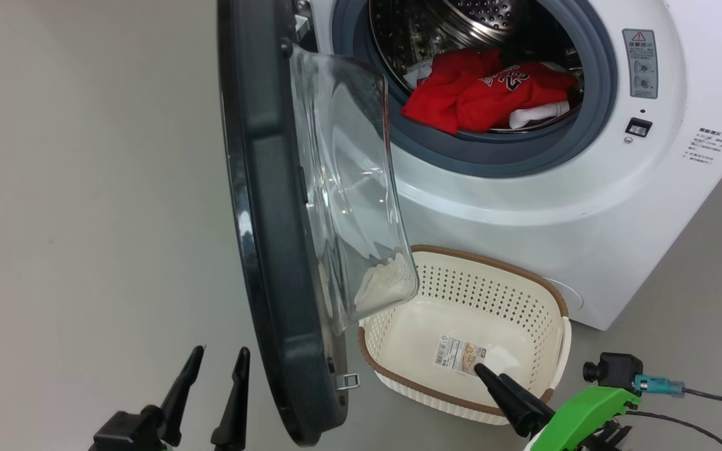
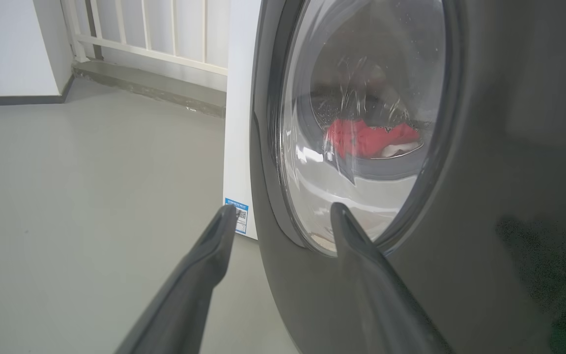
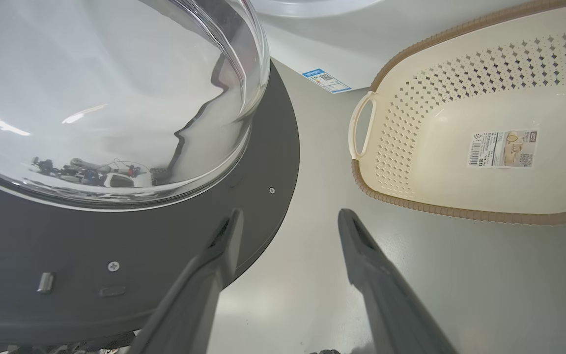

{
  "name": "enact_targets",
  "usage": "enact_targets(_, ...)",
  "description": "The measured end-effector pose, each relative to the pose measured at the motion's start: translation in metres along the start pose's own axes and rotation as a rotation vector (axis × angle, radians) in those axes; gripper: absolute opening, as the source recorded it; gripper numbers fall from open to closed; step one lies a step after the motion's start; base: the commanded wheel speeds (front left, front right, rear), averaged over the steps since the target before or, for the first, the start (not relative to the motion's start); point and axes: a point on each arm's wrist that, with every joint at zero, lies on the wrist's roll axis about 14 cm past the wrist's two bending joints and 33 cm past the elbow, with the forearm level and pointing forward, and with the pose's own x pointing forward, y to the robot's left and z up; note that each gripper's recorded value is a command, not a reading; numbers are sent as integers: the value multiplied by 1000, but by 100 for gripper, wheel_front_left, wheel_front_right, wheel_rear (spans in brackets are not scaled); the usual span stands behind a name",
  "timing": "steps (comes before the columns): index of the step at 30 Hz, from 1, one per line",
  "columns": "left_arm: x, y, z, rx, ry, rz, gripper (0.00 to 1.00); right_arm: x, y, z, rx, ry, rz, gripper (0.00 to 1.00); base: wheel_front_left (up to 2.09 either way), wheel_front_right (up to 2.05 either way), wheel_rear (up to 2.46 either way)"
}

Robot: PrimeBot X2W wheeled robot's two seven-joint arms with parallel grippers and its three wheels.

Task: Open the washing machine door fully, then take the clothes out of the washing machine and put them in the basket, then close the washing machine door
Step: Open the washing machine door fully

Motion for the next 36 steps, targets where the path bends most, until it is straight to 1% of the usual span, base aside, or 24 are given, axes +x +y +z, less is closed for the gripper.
enact_targets(5,1,-1,-1,-1,2,-4,100,-3,-2,9,-79,-92,-3,100,0,0,0)
enact_targets(9,1,-2,-1,-1,4,-5,100,-5,-2,21,-167,-165,7,100,0,0,0)
enact_targets(15,1,-1,-2,0,8,-4,100,-5,-7,29,-345,-179,4,100,0,0,0)
enact_targets(17,2,-1,-3,1,8,-3,100,-5,-7,38,-390,-202,1,100,0,0,0)
enact_targets(21,1,0,-2,1,8,1,100,-6,3,60,-501,-276,14,100,0,0,0)
enact_targets(23,1,1,-2,1,7,3,100,-6,9,64,-564,-298,23,100,0,0,0)
enact_targets(30,1,2,-2,2,9,6,100,-20,8,69,-699,-368,-17,100,0,0,0)
enact_targets(36,1,2,-3,2,11,9,100,-33,10,90,-759,-474,-69,100,0,0,0)
